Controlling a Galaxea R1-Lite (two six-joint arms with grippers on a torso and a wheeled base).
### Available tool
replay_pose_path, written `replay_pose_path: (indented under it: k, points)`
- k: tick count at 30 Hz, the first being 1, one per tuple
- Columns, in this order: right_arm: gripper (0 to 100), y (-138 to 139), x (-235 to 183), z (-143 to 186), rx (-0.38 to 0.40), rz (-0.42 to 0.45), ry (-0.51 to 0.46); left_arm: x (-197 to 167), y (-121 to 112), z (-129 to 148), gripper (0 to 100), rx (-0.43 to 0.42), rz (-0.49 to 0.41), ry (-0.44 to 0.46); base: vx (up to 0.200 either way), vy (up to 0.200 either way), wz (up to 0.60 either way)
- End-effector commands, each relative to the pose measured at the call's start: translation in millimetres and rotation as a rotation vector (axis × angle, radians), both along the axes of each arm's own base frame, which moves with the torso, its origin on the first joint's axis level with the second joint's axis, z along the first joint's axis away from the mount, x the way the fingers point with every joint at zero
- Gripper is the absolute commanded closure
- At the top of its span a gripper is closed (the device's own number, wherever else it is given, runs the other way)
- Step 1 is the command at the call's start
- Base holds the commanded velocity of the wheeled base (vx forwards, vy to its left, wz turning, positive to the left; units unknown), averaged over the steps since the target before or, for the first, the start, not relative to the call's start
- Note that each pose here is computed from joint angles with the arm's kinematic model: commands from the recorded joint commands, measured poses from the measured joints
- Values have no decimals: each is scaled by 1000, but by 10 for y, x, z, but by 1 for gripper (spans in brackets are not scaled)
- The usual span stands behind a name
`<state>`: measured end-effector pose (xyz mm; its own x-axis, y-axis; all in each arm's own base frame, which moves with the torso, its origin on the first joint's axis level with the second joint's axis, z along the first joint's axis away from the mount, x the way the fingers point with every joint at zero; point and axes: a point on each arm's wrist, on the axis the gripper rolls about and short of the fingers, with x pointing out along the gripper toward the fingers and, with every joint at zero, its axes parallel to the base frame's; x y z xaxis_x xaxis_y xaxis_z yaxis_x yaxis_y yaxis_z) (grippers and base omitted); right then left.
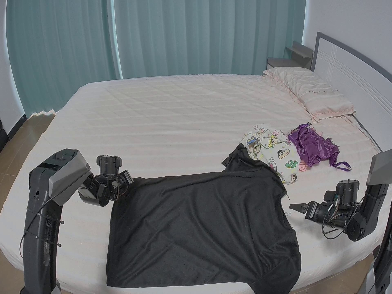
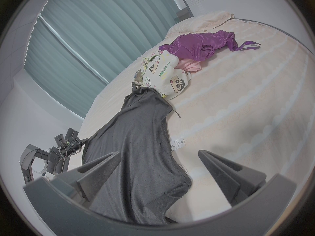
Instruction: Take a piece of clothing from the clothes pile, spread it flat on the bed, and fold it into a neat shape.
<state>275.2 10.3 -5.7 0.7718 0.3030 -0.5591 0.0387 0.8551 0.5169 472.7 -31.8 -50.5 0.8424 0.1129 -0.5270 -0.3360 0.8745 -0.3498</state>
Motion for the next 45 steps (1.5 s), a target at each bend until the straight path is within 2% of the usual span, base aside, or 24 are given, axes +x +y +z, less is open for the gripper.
replay_pose_path:
  k: [1,8,25,26,32,37,42,43,44,45]
  points:
    - [0,1,-1,-4,0,1,1,38,87,119,100,-2,20,-33,0,0,0]
    - [0,5,3,-7,0,3,1,148,256,219,100,2,64,-85,0,0,0]
    - [0,6,14,-2,2,3,-3,245,391,232,100,6,90,-112,0,0,0]
    - [0,6,14,-2,2,3,-3,245,390,239,0,4,89,-114,0,0,0]
    - [0,6,10,-4,2,3,-1,228,390,265,0,-2,89,-114,0,0,0]
    - [0,5,-1,0,1,2,0,117,454,470,0,-16,101,-122,0,0,0]
    - [0,1,3,30,0,1,-16,-523,323,887,0,-224,-3,-68,0,0,0]
    - [0,1,3,30,0,1,-16,-523,323,887,0,-224,-3,-68,0,0,0]
    - [0,5,12,56,0,1,-43,-794,224,948,0,-275,-37,-32,0,0,0]
    - [0,5,18,73,0,1,-60,-921,189,959,0,-286,-48,-16,0,0,0]
